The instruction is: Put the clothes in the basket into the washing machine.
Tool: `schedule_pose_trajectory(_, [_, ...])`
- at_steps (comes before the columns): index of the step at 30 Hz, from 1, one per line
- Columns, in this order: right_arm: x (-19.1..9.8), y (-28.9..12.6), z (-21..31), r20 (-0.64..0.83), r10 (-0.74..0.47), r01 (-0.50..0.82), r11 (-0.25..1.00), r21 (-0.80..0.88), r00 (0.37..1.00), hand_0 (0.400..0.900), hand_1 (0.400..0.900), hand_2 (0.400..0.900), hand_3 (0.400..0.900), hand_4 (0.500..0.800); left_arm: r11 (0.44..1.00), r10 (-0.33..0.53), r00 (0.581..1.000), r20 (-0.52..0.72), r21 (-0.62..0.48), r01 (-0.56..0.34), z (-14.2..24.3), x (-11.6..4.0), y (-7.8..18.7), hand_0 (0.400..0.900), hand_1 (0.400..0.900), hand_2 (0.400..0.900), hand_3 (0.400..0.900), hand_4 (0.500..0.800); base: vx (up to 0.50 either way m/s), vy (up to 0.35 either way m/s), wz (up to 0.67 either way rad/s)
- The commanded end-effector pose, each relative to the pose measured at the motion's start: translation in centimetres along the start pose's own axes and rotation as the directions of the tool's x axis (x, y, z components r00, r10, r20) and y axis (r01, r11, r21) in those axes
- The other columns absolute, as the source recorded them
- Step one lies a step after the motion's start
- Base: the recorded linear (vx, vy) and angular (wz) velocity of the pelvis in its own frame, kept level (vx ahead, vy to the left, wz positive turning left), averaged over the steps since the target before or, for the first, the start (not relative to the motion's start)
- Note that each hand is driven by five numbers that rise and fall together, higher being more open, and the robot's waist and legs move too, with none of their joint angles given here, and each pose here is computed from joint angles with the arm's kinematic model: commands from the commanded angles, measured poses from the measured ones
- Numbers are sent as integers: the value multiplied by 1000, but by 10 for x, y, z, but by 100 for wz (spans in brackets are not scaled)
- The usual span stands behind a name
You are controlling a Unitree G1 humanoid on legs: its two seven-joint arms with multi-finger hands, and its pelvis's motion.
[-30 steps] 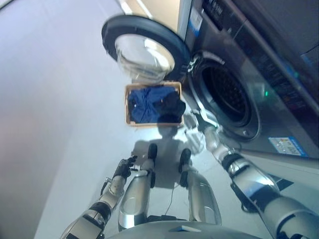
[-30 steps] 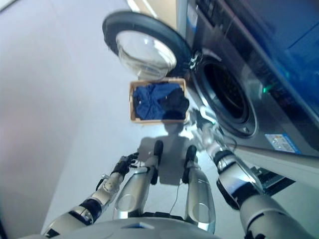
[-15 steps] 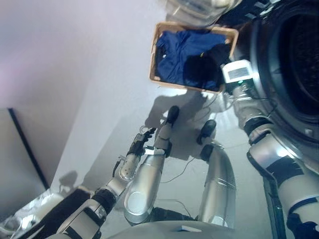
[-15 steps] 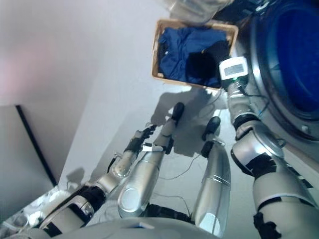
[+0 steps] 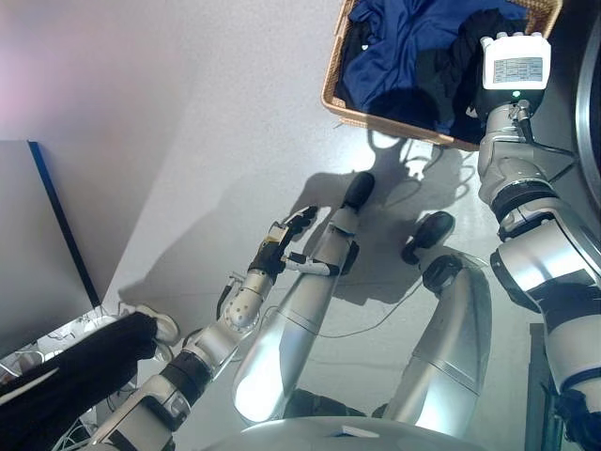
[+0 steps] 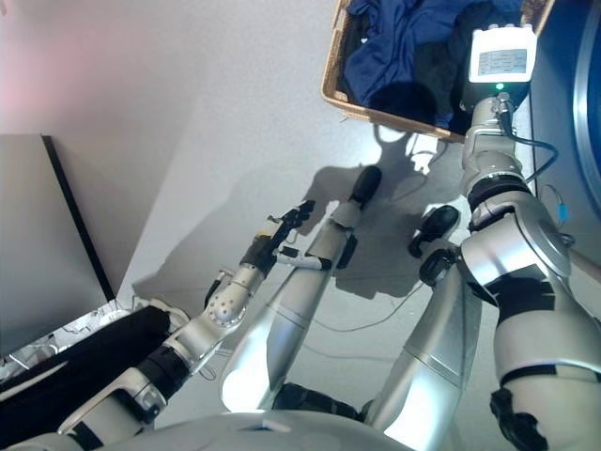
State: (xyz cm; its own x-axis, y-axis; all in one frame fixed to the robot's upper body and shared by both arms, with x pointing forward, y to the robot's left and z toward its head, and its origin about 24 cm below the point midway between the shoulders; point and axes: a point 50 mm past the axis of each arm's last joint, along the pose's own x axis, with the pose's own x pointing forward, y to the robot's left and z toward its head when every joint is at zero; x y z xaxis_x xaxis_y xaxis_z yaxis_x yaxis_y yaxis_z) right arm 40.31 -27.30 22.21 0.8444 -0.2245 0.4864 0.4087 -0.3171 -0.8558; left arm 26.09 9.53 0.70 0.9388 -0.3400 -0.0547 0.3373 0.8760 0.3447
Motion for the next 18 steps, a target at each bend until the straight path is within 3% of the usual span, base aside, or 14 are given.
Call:
schedule_pose_trajectory(1, [12, -23, -20, -5, -113, 113, 992, -51, 994, 900, 900, 900, 900, 800, 999, 45, 997, -60, 11, -45, -16, -17, 8, 900, 900, 900, 900, 800, -6, 22, 9])
schedule_pose_trajectory(9, [2, -6, -37, -36, -29, 24, 992, -122, 999, 900, 900, 900, 900, 800, 998, 60, 998, 11, -14, -59, 0, -19, 14, 900, 900, 900, 900, 800, -6, 25, 9])
schedule_pose_trajectory(12, [-1, 0, -46, -54, 0, -8, 988, -152, 999, 757, 757, 757, 757, 714, 998, 64, 998, 25, -19, -63, 3, -21, 16, 900, 900, 900, 900, 800, -4, 17, 8])
schedule_pose_trajectory(13, [-3, 2, -49, -60, 12, -21, 988, -155, 998, 549, 549, 549, 549, 589, 998, 69, 997, 34, -16, -68, 5, -21, 18, 900, 900, 900, 900, 800, -4, 16, 3])
schedule_pose_trajectory(14, [-5, 5, -50, -62, 27, -36, 986, -161, 998, 400, 400, 400, 400, 500, 997, 72, 997, 39, -16, -72, 6, -21, 19, 900, 900, 900, 900, 800, 0, 0, 0])
schedule_pose_trajectory(18, [-11, 14, -56, -67, 57, -70, 973, -218, 996, 400, 400, 400, 400, 500, 997, 80, 996, 44, -17, -79, 7, -22, 21, 900, 900, 900, 900, 800, -3, 7, -3])
